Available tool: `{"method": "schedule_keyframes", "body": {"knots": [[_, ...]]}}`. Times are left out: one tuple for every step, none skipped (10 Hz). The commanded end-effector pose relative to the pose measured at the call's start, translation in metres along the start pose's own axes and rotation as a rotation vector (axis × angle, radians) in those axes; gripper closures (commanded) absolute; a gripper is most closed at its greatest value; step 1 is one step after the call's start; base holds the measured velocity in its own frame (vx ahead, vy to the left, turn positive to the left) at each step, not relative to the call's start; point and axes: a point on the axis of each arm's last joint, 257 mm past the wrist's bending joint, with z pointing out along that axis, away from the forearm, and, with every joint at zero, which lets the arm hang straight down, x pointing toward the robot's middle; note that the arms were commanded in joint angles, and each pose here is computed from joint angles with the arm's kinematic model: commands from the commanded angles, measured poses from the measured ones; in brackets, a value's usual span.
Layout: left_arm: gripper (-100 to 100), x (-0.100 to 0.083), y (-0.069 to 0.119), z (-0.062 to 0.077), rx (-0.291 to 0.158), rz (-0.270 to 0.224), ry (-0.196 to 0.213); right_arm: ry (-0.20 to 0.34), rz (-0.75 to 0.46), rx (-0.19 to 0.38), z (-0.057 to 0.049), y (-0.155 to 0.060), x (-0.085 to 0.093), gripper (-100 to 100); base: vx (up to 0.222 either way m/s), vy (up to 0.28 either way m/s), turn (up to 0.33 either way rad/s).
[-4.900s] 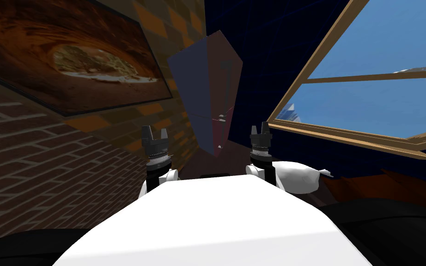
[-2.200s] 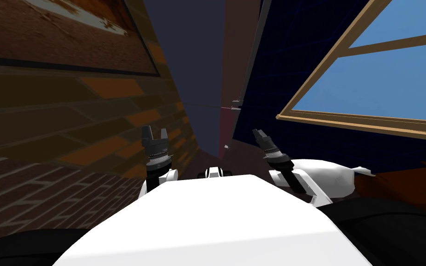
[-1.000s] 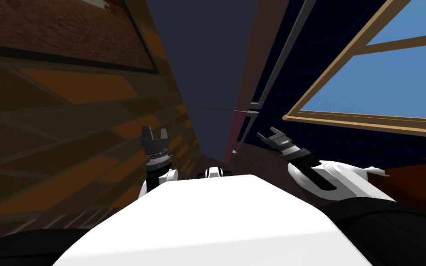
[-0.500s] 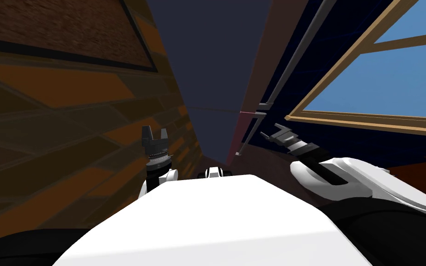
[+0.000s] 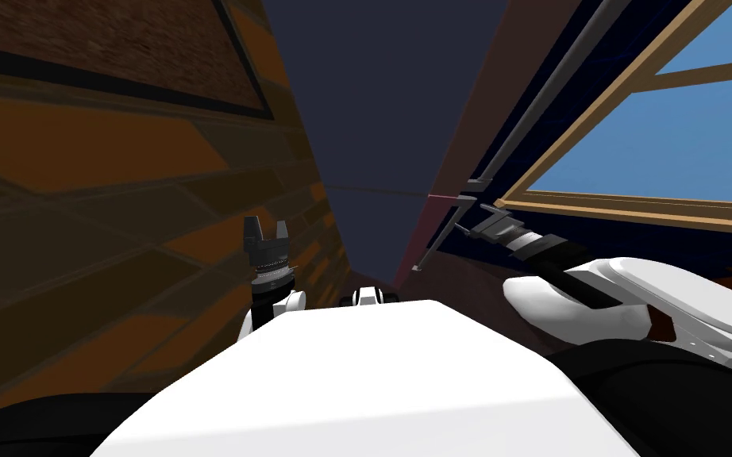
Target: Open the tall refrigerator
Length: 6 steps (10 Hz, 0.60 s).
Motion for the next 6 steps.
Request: {"method": "schedule_keyframes", "body": {"knots": [[0,0.0,0.0,0.0,0.0,0.0,0.0,0.025,-0.119,0.0,0.0029,-0.0173,0.003,-100,0.068,0.072,-0.034],[0,0.0,0.0,0.0,0.0,0.0,0.0,0.018,-0.088,-0.001,0.0021,-0.0143,0.0021,-100,0.033,0.031,-0.02],[0,0.0,0.0,0.0,0.0,0.0,0.0,0.02,-0.093,0.002,0.0019,-0.0161,0.0026,-100,0.0,0.0,0.0],[0,0.0,0.0,0.0,0.0,0.0,0.0,0.021,-0.093,0.002,0.0018,-0.0162,0.0027,100,0.005,-0.006,-0.011],[0,0.0,0.0,0.0,0.0,0.0,0.0,0.001,-0.094,-0.01,0.0039,-0.0118,-0.0052,100,0.001,-0.147,0.05],[0,0.0,0.0,0.0,0.0,0.0,0.0,0.001,-0.094,-0.01,0.0039,-0.0118,-0.0052,100,-0.027,-0.196,0.055]]}}
